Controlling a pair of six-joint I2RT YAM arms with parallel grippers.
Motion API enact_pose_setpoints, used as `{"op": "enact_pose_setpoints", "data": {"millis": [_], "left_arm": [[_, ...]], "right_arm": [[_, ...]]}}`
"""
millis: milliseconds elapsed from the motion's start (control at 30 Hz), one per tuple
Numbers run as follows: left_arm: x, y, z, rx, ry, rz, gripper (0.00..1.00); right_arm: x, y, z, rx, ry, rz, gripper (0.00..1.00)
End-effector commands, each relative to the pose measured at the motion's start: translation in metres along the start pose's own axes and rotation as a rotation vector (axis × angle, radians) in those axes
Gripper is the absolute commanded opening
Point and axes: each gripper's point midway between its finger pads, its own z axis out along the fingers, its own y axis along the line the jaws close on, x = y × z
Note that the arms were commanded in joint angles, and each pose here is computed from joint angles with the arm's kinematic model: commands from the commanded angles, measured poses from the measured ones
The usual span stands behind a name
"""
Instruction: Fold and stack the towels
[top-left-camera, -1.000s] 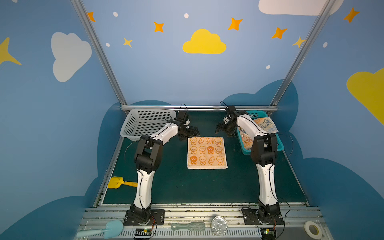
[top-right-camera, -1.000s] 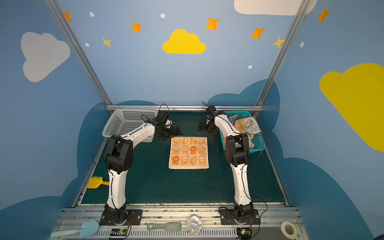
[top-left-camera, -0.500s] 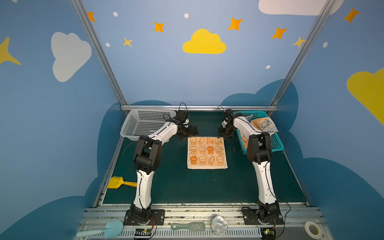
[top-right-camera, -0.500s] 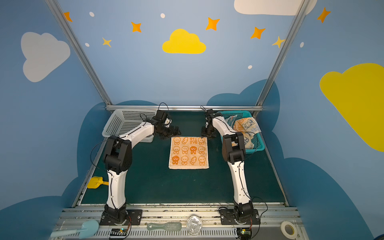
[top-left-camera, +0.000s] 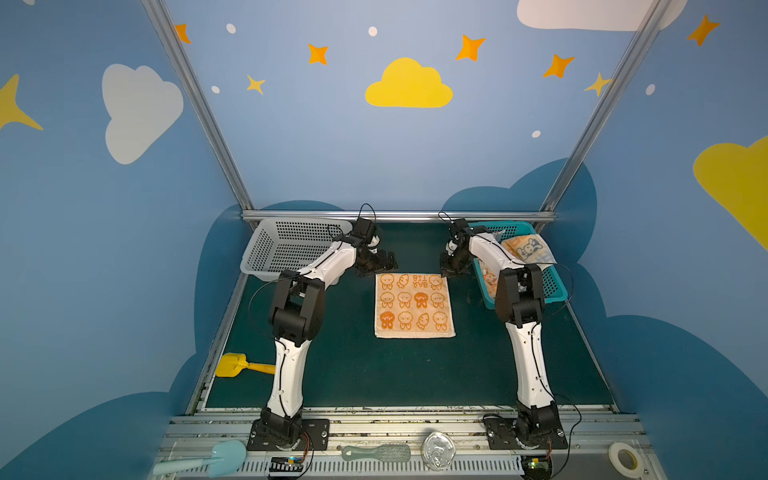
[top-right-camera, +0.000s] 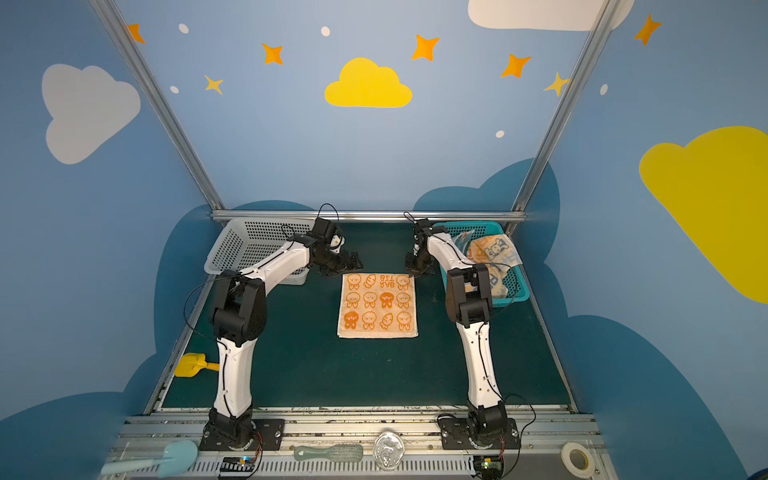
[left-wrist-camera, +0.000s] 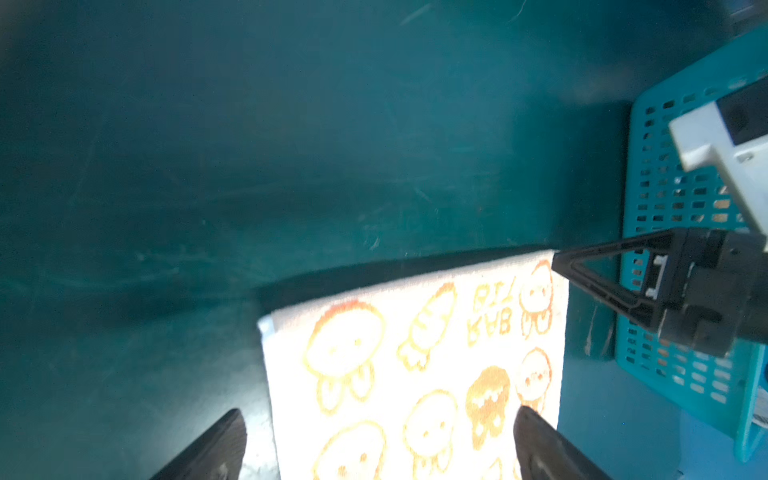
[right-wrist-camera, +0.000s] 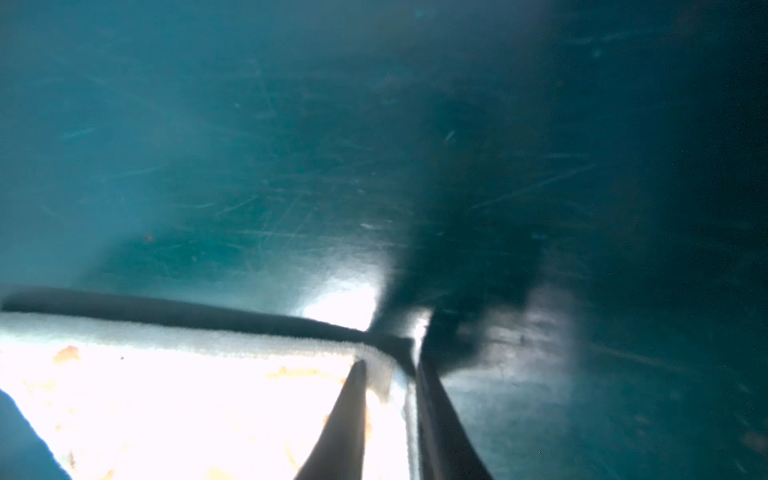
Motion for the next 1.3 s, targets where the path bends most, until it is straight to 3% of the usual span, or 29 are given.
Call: {"op": "enact_pose_setpoints", "data": {"millis": [0, 200, 333, 500, 633, 767, 1267], "left_arm": [[0.005, 0.016, 0.011, -0.047, 0.065, 0.017, 0.99], [0.008, 0.025, 0.028, -0.068, 0.117, 0.039, 0.97], [0.006, 0.036, 0.034, -0.11, 0.126, 0.043, 0.94], [0.005, 0.042, 0.043, -0.112, 0.145, 0.046, 0.82], [0.008, 0.047, 0.05, -0.121, 0.158, 0.05, 0.62], [0.013, 0.055, 0.051, -0.149, 0.17, 0.061, 0.53], [0.004, 0.063, 0.061, -0.219, 0.147, 0.143, 0.44]], "right_arm": [[0.014, -0.008, 0.022, 0.012, 0.062, 0.014, 0.1], [0.014, -0.008, 0.022, 0.007, 0.063, 0.01, 0.01], [0.015, -0.007, 0.022, 0.002, 0.064, 0.008, 0.0], [0.014, -0.009, 0.022, 0.0, 0.063, 0.009, 0.0], [0.016, -0.009, 0.022, -0.003, 0.064, 0.009, 0.0], [0.018, -0.011, 0.023, -0.001, 0.069, 0.01, 0.0], [0.019, -0.015, 0.02, -0.019, 0.067, 0.016, 0.0]]}}
